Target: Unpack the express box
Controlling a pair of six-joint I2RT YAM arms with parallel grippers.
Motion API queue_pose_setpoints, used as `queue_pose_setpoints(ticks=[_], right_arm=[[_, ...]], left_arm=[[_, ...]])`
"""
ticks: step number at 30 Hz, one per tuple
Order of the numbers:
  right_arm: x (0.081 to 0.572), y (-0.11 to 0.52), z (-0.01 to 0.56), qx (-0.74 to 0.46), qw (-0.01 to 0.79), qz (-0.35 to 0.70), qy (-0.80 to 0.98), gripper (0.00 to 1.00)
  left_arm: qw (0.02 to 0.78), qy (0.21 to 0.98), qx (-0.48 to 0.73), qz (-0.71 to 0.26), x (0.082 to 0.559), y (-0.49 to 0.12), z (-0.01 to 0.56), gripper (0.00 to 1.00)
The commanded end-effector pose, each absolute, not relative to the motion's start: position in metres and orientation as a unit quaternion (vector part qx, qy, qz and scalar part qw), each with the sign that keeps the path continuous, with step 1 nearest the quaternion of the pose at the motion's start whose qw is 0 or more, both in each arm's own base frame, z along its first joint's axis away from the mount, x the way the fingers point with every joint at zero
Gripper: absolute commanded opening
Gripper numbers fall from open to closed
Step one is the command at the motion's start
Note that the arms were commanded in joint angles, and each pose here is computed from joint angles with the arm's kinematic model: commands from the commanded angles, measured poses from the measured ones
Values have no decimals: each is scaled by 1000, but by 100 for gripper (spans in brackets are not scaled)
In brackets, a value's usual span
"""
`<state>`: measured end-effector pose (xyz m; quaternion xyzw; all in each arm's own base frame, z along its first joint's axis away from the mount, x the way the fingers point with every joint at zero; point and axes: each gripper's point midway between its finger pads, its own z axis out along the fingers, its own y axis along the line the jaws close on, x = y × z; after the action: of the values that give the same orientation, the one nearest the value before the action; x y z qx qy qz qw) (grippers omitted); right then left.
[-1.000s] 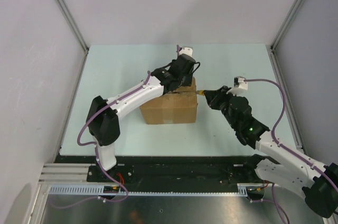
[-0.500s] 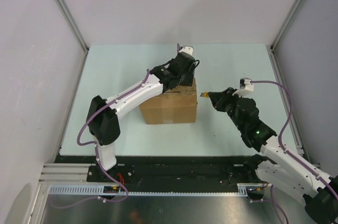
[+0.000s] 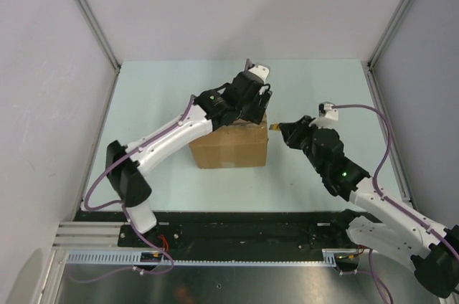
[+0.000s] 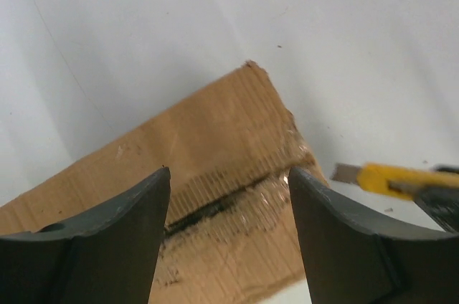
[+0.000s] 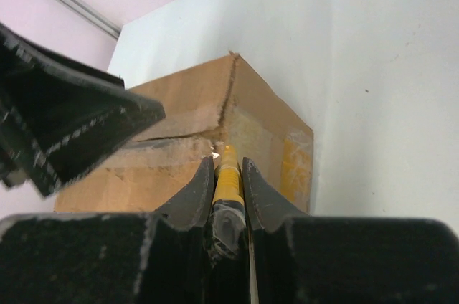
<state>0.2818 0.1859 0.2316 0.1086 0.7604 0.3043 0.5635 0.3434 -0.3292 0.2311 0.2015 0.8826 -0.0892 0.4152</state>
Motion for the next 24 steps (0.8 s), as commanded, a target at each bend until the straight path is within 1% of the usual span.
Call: queue_pose_setpoints(ticks=[1,3,4,7,15,24], right_arm=[[291,182,277,129,611,291,725,0],[293,181,280,135,617,286,721,0],[295,181,281,138,618,283,720,0],[299,182,282,138,621,277,720,0],[301,191,277,132,616,277,726,0],[300,197,282,129,622,283,719,0]], left_arm=[[443,855,245,-112,315,-331,262,71],[434,858,248,-117,310,-333,254,67],[428,860,250,-119,308,-334,247,57],[414,866,248,-129,305,-340,234,49],[392,875,250,-138,304,-350,212,47],[374,887,246,-113,299,-337,187,48]])
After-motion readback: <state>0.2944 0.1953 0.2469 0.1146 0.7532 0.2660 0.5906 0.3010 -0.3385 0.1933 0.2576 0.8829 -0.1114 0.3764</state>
